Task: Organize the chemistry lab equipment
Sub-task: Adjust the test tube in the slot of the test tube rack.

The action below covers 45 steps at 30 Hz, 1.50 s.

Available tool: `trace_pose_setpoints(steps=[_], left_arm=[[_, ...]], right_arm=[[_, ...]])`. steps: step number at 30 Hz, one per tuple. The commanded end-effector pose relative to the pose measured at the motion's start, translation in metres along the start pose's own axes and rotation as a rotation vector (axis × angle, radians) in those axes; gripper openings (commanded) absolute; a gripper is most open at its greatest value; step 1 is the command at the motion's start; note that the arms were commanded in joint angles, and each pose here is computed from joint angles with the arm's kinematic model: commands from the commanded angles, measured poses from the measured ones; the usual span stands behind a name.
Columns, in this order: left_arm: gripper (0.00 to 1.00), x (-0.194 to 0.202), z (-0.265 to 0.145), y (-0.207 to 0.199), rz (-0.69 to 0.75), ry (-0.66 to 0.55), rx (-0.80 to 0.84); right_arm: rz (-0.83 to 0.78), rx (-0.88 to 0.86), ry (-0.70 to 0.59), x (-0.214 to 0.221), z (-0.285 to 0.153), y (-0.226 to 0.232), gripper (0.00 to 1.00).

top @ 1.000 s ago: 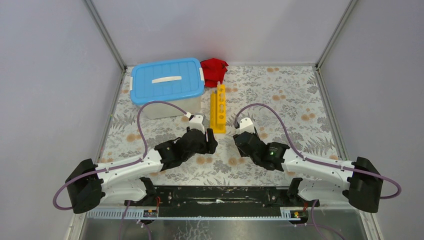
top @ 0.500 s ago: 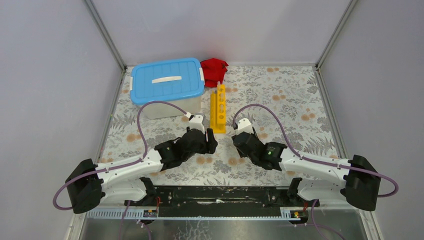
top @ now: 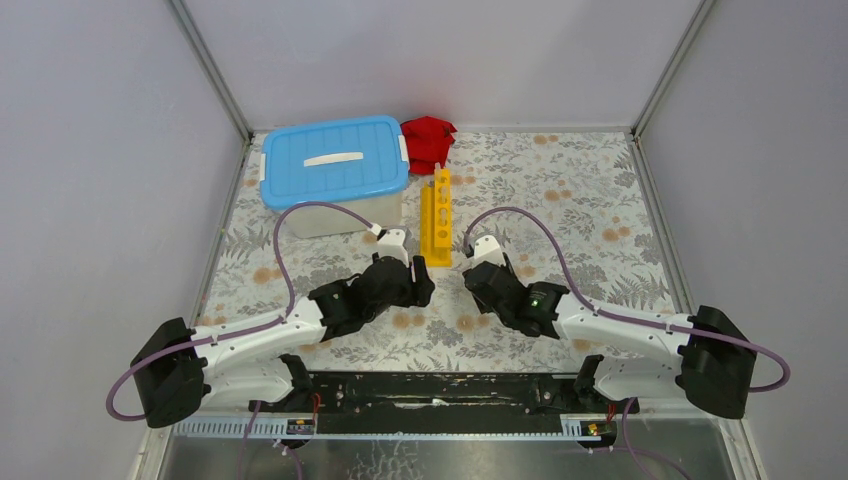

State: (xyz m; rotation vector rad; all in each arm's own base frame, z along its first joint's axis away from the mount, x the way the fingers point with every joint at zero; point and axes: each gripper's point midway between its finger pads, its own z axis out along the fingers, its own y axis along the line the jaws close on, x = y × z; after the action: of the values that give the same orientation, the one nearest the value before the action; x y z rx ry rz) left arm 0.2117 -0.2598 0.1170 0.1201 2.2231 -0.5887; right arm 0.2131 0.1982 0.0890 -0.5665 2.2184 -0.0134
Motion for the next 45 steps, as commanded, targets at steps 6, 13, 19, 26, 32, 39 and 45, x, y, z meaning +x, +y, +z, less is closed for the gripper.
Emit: trace_pose_setpoints(steps=[6, 13, 19, 26, 32, 39, 45], left_arm=[[0.68, -0.009, 0.005, -0.003, -0.023, -0.037, 0.025], [0.68, -0.007, 0.007, -0.001, -0.026, -0.031, 0.025], [0.68, -0.006, 0.008, 0.0, -0.028, -0.028, 0.026], [0.68, -0.006, 0.009, 0.001, -0.031, -0.026, 0.026], [0.68, -0.005, 0.01, 0.001, -0.03, -0.023, 0.025], [0.68, -0.009, 0.008, 0.001, -0.034, -0.034, 0.026], [0.69, -0.026, 0.0, -0.002, -0.044, -0.082, 0.022]], right_arm=[[0.043, -0.001, -0.05, -0.024, 0.005, 0.0, 0.55], [0.054, 0.012, -0.051, -0.025, 0.007, -0.005, 0.55], [0.058, 0.016, -0.048, -0.025, 0.01, -0.007, 0.55], [0.068, 0.018, -0.049, -0.026, 0.012, -0.01, 0.55], [0.071, 0.018, -0.05, -0.026, 0.013, -0.011, 0.55], [0.094, -0.005, -0.096, -0.039, 0.003, -0.012, 0.55], [0.141, 0.013, -0.177, -0.066, -0.018, -0.024, 0.56]])
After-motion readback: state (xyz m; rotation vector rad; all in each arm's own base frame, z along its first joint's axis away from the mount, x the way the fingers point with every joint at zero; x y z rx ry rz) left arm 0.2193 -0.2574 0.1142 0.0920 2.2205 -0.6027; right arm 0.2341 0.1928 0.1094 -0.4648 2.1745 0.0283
